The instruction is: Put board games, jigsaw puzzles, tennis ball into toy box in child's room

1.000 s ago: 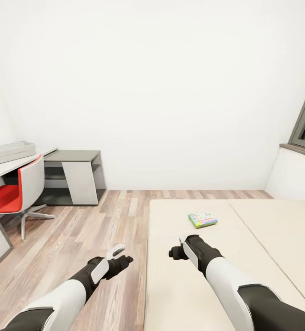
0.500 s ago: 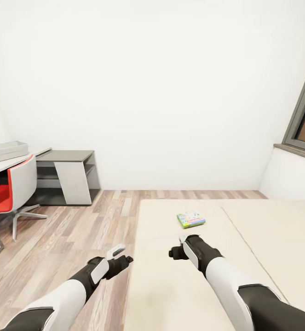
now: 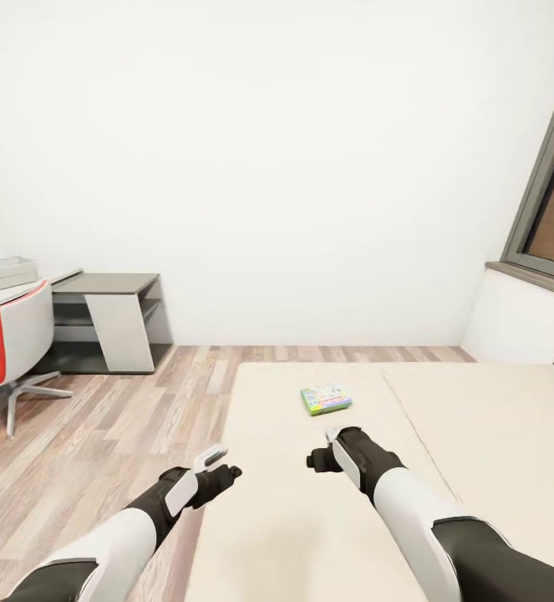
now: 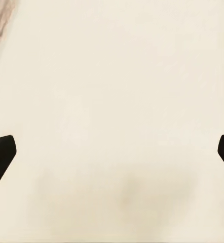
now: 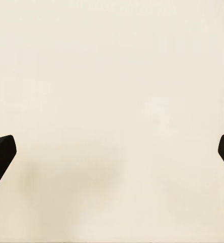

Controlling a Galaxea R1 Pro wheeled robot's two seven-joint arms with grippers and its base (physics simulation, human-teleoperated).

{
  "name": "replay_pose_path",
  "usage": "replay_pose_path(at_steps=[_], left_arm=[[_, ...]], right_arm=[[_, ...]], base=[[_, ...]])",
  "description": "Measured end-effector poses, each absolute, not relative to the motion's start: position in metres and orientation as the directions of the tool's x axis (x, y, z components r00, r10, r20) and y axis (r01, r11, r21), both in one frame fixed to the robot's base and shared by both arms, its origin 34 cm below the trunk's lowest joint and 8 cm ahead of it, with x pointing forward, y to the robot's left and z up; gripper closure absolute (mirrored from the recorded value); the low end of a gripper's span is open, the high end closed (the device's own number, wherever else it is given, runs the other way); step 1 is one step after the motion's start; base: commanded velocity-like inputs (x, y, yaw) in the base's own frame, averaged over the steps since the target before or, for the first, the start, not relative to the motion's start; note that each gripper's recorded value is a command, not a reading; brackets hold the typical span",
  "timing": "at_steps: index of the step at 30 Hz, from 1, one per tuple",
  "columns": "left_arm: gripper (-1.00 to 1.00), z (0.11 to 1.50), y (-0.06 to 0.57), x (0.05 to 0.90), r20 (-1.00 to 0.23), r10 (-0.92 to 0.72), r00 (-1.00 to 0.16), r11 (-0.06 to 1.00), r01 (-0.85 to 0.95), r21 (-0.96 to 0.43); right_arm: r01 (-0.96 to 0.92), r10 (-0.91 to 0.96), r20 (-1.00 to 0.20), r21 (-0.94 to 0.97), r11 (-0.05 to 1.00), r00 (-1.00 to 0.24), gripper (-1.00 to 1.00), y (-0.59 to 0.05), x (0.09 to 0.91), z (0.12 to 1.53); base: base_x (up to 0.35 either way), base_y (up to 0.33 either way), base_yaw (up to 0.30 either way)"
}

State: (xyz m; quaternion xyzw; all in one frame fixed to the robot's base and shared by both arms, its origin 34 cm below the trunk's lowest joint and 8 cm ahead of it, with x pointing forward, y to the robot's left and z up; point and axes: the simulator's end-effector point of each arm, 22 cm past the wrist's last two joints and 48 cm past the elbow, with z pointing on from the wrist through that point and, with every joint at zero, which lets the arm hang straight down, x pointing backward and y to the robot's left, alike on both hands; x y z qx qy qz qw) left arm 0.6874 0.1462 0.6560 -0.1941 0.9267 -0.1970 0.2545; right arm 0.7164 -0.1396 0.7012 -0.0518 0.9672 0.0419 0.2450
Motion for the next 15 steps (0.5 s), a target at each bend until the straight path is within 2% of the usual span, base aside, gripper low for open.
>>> replay_pose_path(at_steps=[15], left_arm=[[-1.0, 0.656, 0.1462, 0.6874, -0.395, -0.46, -0.795, 0.847, -0.26, -0.464]], right_arm=[[-0.121, -0.08, -0.478, 0.056, 0.991, -0.875, -1.0, -0.1396, 0.7164, 0.7012]], base=[[0.0, -0.273, 0.0]])
